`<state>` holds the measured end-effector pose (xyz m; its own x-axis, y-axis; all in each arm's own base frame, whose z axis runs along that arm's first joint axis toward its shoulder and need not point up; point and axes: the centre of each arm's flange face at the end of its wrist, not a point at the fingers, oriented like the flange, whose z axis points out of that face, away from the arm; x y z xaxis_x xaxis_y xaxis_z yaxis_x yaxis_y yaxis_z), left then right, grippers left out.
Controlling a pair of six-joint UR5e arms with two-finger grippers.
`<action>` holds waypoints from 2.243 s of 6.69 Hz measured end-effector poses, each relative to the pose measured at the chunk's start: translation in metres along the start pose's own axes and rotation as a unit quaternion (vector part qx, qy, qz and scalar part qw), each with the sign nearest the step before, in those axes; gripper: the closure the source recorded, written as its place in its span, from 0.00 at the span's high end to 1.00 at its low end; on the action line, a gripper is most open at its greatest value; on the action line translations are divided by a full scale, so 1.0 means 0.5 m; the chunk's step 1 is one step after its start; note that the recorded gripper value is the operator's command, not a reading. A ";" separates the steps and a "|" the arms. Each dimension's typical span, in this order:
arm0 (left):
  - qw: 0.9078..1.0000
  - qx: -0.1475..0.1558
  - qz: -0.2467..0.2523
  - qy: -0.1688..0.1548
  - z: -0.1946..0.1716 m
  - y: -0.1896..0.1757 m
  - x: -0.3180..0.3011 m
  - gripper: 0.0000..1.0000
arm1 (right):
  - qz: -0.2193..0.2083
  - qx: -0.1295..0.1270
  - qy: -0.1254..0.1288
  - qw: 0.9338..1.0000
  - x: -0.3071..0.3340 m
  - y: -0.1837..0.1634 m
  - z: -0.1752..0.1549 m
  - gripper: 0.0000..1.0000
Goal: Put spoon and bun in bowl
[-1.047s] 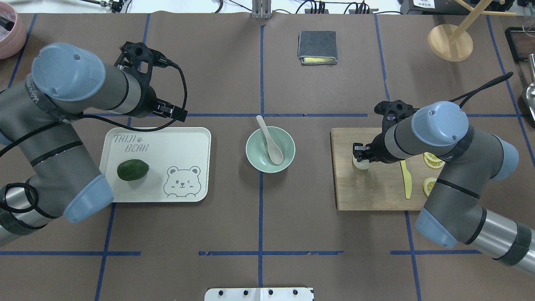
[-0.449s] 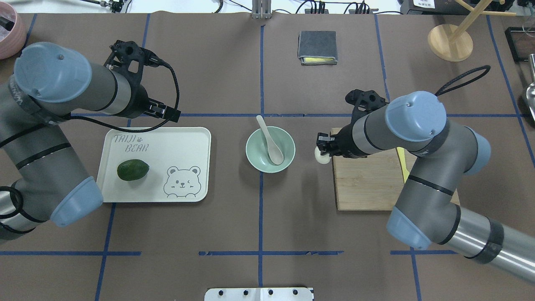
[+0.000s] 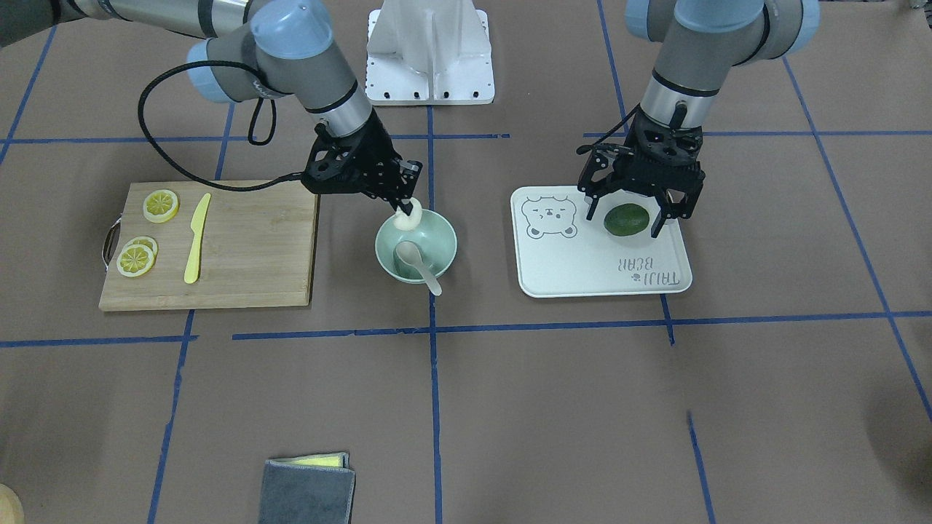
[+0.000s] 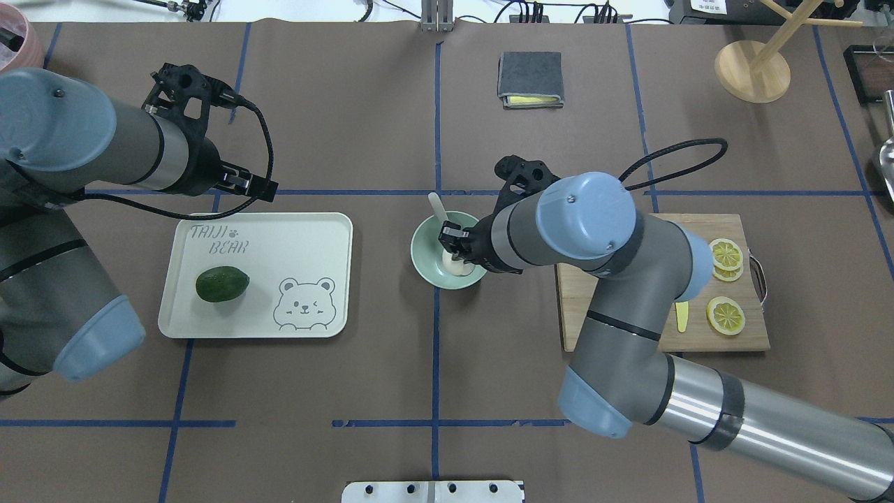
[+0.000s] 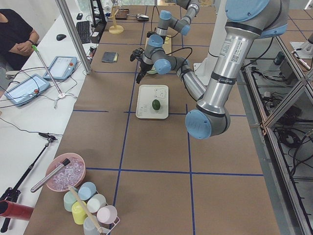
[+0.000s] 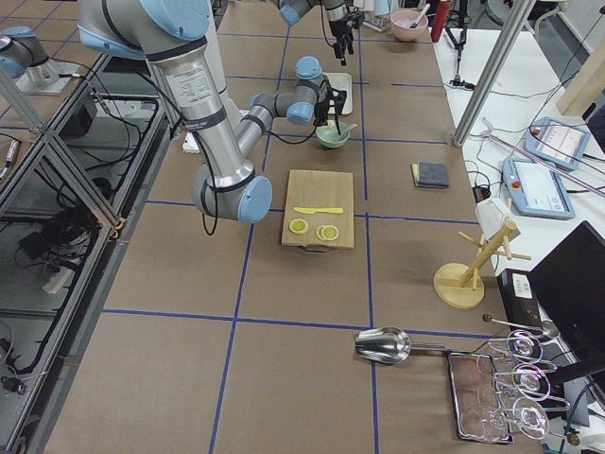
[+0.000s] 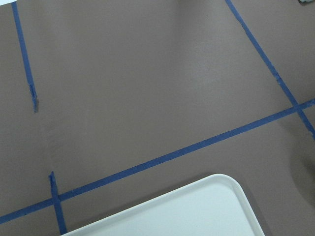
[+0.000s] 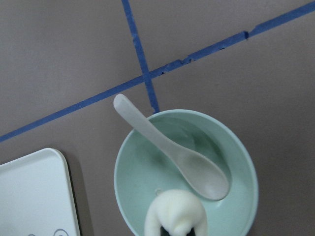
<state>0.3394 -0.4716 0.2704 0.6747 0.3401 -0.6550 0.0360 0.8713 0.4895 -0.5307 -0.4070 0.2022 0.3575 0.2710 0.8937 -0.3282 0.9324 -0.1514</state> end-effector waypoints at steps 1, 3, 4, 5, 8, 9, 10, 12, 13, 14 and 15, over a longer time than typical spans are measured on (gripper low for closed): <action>1.000 0.000 -0.001 -0.002 -0.002 0.001 -0.007 0.98 | 0.005 0.007 0.001 1.000 -0.018 0.007 0.018 0.00; 1.000 0.000 -0.002 -0.003 -0.001 0.003 -0.012 0.98 | 0.008 0.017 0.006 1.000 -0.021 0.008 0.035 0.00; 1.000 0.000 -0.002 -0.004 -0.001 0.003 -0.012 0.98 | 0.008 0.020 0.011 1.000 -0.014 0.009 0.041 0.00; 1.000 -0.001 -0.003 -0.004 0.000 0.003 -0.013 0.98 | 0.008 0.023 0.013 1.000 -0.010 0.011 0.045 0.85; 1.000 -0.002 -0.003 -0.005 0.004 0.004 -0.015 0.98 | 0.009 0.030 0.023 0.999 -0.007 0.009 0.050 1.00; 1.000 -0.004 -0.003 -0.007 0.007 0.005 -0.017 0.98 | 0.009 0.031 0.023 0.999 -0.007 0.006 0.042 1.00; 1.000 -0.006 0.004 -0.008 0.011 0.006 -0.020 0.98 | 0.009 0.031 0.020 0.999 0.006 0.003 0.023 1.00; 0.999 -0.013 0.029 -0.017 0.019 0.019 -0.050 0.98 | 0.011 0.033 0.017 0.999 0.049 -0.010 -0.019 1.00; 0.999 -0.014 0.045 -0.027 0.017 0.021 -0.082 0.98 | 0.015 0.032 0.019 0.999 0.076 -0.029 -0.039 1.00; 0.997 -0.016 0.063 -0.042 0.013 0.025 -0.132 0.98 | 0.019 0.026 0.029 0.999 0.133 -0.065 -0.068 1.00; 0.995 -0.024 0.083 -0.053 0.004 0.029 -0.195 0.99 | 0.012 0.020 0.046 0.999 0.214 -0.110 -0.108 1.00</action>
<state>0.2753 -0.4928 0.3427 0.7430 0.4433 -0.5014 -0.1156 0.8229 0.5562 -0.4273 -0.4163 0.2835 0.4278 0.3153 0.8471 -0.3711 0.9158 -0.1534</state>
